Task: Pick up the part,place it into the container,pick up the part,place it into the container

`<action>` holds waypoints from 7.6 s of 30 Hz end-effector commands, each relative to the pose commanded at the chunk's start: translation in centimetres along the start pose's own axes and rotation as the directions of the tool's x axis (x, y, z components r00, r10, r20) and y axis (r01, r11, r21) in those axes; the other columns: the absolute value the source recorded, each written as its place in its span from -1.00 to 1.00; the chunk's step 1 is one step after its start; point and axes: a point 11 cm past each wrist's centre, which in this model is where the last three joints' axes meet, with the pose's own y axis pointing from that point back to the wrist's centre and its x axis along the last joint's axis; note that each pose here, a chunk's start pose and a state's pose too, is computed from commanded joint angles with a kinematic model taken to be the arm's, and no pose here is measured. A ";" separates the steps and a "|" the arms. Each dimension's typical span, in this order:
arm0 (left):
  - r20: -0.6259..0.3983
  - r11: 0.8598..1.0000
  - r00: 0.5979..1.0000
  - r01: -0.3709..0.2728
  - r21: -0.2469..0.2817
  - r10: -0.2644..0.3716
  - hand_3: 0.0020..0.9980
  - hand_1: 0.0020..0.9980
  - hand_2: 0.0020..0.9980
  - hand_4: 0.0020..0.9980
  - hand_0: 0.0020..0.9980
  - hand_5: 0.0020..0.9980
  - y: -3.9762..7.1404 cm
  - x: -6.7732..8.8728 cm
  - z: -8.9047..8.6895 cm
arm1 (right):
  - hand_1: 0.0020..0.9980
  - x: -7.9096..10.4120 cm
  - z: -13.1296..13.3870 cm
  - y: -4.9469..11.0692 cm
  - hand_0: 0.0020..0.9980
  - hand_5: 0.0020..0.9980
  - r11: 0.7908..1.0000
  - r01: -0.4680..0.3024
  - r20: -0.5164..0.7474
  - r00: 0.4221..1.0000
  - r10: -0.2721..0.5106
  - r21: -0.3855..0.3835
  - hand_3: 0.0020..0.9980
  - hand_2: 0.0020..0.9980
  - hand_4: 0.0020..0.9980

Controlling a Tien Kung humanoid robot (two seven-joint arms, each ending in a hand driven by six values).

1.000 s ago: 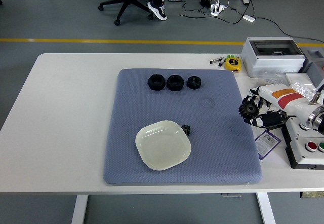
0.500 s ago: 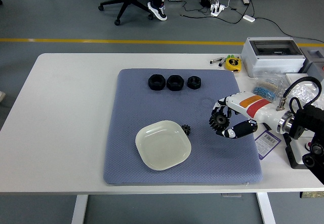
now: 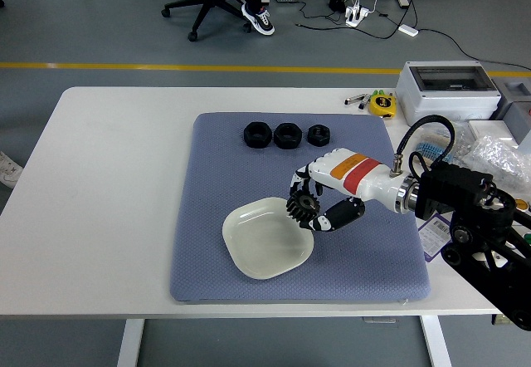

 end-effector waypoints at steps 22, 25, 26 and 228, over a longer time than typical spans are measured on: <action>0.005 1.000 1.000 0.000 0.001 0.000 0.14 0.31 0.41 0.31 0.39 0.15 0.0 0.0 -0.1 | 0.50 -2.8 -2.4 -5.0 0.44 0.21 0.996 0.040 -0.053 0.998 -0.035 0.084 0.89 0.72 1.00; 0.006 1.000 1.000 0.000 0.003 0.000 0.14 0.31 0.41 0.31 0.39 0.15 0.0 0.0 -0.2 | 0.50 -2.8 -2.4 -5.0 0.44 0.21 0.995 0.027 -0.052 0.998 -0.022 0.095 0.89 0.72 1.00; 0.007 1.000 1.000 0.000 0.004 0.000 0.14 0.31 0.41 0.31 0.39 0.15 0.0 0.0 -0.2 | 0.50 -2.8 -2.5 -5.0 0.44 0.21 0.995 0.021 -0.051 0.999 -0.016 0.100 0.89 0.72 1.00; 0.073 1.000 0.997 0.014 -0.005 -0.013 0.13 0.31 0.41 0.30 0.39 0.16 0.0 0.0 0.2 | -0.75 -1.1 3.1 1.1 -0.88 -0.17 0.976 -0.213 0.017 0.977 0.214 -0.036 0.02 -0.48 0.40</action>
